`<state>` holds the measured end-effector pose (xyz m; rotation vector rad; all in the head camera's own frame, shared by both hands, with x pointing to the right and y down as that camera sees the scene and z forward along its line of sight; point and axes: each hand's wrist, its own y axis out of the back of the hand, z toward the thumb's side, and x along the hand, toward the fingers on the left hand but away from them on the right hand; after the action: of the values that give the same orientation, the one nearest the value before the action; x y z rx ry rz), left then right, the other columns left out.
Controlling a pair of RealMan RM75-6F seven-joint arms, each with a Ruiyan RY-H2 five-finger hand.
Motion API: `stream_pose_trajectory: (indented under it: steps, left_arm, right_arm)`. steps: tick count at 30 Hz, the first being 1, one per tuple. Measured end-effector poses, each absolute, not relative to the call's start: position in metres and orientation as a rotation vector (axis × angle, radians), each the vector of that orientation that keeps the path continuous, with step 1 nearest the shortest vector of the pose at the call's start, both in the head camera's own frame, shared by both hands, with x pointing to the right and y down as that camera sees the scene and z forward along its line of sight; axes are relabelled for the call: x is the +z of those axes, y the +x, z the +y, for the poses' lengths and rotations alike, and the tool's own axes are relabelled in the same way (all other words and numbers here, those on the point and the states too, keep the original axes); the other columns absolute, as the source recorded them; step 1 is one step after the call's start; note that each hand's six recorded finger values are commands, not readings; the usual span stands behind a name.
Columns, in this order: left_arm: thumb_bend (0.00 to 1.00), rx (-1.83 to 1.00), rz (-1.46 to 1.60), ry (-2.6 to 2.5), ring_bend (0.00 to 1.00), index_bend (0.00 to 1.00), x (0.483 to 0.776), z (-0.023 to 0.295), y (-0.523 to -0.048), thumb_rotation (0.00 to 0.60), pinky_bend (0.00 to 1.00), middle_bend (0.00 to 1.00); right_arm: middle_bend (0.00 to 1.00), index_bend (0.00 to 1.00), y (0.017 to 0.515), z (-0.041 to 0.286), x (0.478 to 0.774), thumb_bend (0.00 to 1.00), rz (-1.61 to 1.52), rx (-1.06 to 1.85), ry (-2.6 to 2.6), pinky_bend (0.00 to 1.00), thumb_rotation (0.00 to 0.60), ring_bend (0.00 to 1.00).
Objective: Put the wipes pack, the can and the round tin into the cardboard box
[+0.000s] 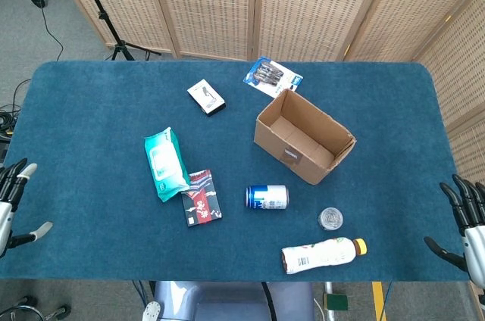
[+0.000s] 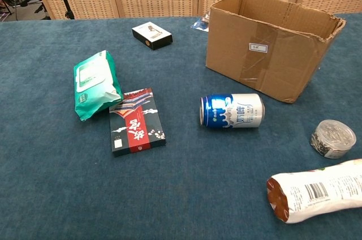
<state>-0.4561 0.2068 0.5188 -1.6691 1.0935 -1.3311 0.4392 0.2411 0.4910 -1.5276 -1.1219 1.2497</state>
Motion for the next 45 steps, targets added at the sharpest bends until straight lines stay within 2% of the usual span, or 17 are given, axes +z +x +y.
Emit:
stream_pose_trajectory:
  steps: [11, 17, 25, 36, 38, 40, 41, 42, 43, 44, 45]
  left_arm:
    - [0.00, -1.146, 0.596, -1.703, 0.00, 0.00, 0.600, 0.121, -0.406, 0.600, 0.00, 0.00]
    - [0.00, -1.001, 0.396, -1.699, 0.00, 0.00, 0.638, 0.093, -0.362, 0.600, 0.00, 0.00]
    - [0.00, -0.907, 0.192, -1.701, 0.00, 0.00, 0.680, 0.084, -0.318, 0.600, 0.00, 0.00]
    - [0.00, -0.872, 0.077, -1.711, 0.00, 0.00, 0.727, 0.093, -0.270, 0.600, 0.00, 0.00]
    - [0.00, -0.871, 0.064, -1.707, 0.00, 0.00, 0.732, 0.094, -0.265, 0.600, 0.05, 0.00]
    - [0.01, -0.875, 0.055, -1.705, 0.08, 0.06, 0.736, 0.095, -0.261, 0.600, 0.20, 0.07]
    - [0.04, -0.873, 0.051, -1.707, 0.18, 0.17, 0.738, 0.096, -0.258, 0.600, 0.31, 0.17]
    - [0.07, -0.870, 0.050, -1.709, 0.26, 0.28, 0.738, 0.096, -0.257, 0.600, 0.37, 0.25]
    - [0.14, -0.864, 0.051, -1.710, 0.36, 0.44, 0.737, 0.097, -0.256, 0.600, 0.45, 0.38]
    - [0.20, -0.858, 0.052, -1.712, 0.43, 0.57, 0.737, 0.097, -0.255, 0.600, 0.51, 0.46]
    - [0.25, -0.846, 0.053, -1.713, 0.48, 0.65, 0.736, 0.098, -0.254, 0.600, 0.56, 0.51]
  right_arm:
    - [0.00, 0.00, 0.448, 0.229, 0.509, 0.00, -1.111, 1.390, -1.478, 0.00, 0.600, 0.00]
    - [0.00, 0.00, 0.454, 0.224, 0.511, 0.00, -1.134, 1.422, -1.445, 0.00, 0.600, 0.00]
    - [0.00, 0.00, 0.460, 0.221, 0.514, 0.00, -1.152, 1.455, -1.419, 0.00, 0.600, 0.00]
    - [0.00, 0.00, 0.470, 0.216, 0.517, 0.00, -1.181, 1.493, -1.411, 0.00, 0.600, 0.00]
    - [0.00, 0.00, 0.471, 0.215, 0.517, 0.00, -1.185, 1.494, -1.411, 0.00, 0.600, 0.00]
    - [0.00, 0.00, 0.472, 0.215, 0.516, 0.00, -1.191, 1.491, -1.410, 0.00, 0.600, 0.00]
    - [0.00, 0.00, 0.472, 0.214, 0.515, 0.00, -1.194, 1.491, -1.411, 0.00, 0.600, 0.00]
    - [0.00, 0.00, 0.473, 0.214, 0.515, 0.00, -1.196, 1.490, -1.412, 0.00, 0.600, 0.00]
    - [0.00, 0.00, 0.473, 0.214, 0.515, 0.00, -1.197, 1.491, -1.413, 0.00, 0.600, 0.00]
    - [0.00, 0.00, 0.473, 0.214, 0.515, 0.00, -1.198, 1.492, -1.414, 0.00, 0.600, 0.00]
    - [0.00, 0.00, 0.474, 0.214, 0.515, 0.00, -1.201, 1.493, -1.416, 0.00, 0.600, 0.00]
